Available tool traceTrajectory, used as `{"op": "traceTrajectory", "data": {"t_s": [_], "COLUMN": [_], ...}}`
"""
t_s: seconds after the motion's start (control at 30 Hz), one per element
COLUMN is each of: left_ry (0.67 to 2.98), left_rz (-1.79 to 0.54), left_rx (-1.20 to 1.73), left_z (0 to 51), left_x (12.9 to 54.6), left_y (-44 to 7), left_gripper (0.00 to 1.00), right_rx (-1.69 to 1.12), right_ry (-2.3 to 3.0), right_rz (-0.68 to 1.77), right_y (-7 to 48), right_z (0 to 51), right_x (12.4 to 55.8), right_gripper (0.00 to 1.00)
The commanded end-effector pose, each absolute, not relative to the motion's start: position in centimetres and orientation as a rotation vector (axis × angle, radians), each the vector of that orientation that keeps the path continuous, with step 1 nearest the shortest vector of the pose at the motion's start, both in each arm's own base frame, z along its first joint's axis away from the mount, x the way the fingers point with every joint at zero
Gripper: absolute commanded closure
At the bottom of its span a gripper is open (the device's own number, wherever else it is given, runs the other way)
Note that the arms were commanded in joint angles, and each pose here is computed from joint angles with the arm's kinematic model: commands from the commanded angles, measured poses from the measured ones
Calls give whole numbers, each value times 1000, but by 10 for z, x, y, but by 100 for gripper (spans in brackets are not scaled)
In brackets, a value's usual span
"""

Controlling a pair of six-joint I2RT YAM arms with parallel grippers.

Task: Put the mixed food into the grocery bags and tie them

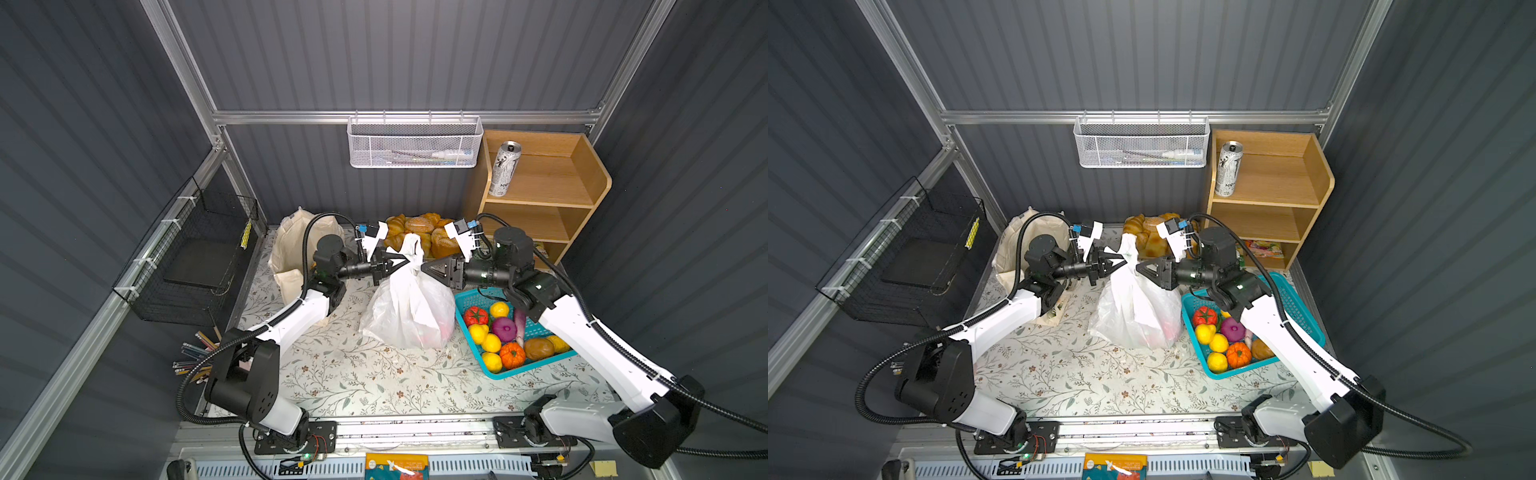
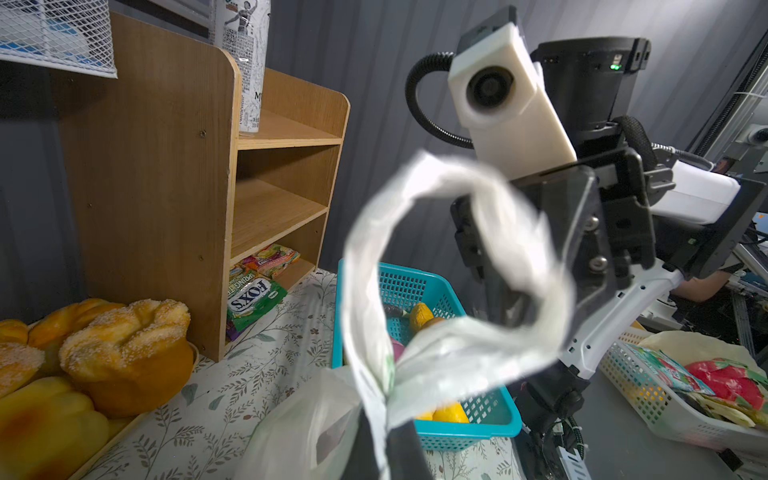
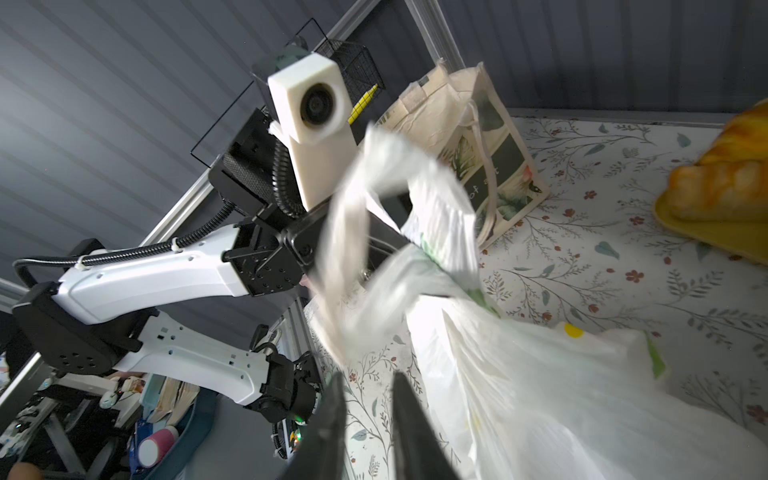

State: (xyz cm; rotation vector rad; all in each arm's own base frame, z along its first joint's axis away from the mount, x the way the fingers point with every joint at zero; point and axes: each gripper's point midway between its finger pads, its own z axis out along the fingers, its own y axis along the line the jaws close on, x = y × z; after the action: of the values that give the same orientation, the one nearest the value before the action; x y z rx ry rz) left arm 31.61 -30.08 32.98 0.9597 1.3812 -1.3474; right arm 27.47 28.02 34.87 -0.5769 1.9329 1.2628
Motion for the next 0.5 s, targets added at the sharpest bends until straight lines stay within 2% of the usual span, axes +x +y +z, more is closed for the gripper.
{"op": "traceTrajectory", "data": {"t_s": [0.0,0.13,0.23,0.33,0.47], "left_ry": [1335,1361,1376,1383,1389], "left_rz": [-1313,-1308,-1300,-1296,-1297], "left_rx": [980,1007,1022,1040,1051], "left_z": [343,336,333,331,329], "left_x": [309,305,303,301,301], "left_y": [-295,-295,-295,-294,-295], "left_gripper": [100,100,100,100,100], "right_rx": [-564,-596,-646,-667,-676], "right_ry": [1899,1899,1920,1916,1932], "right_rz": [1151,1043,1025,1052,1087], "right_y": [270,266,273,285,298], "right_z": [363,380,385,393,392], "right_x": [280,290,298,309,324], "right_gripper": [35,18,11,8,9]}}
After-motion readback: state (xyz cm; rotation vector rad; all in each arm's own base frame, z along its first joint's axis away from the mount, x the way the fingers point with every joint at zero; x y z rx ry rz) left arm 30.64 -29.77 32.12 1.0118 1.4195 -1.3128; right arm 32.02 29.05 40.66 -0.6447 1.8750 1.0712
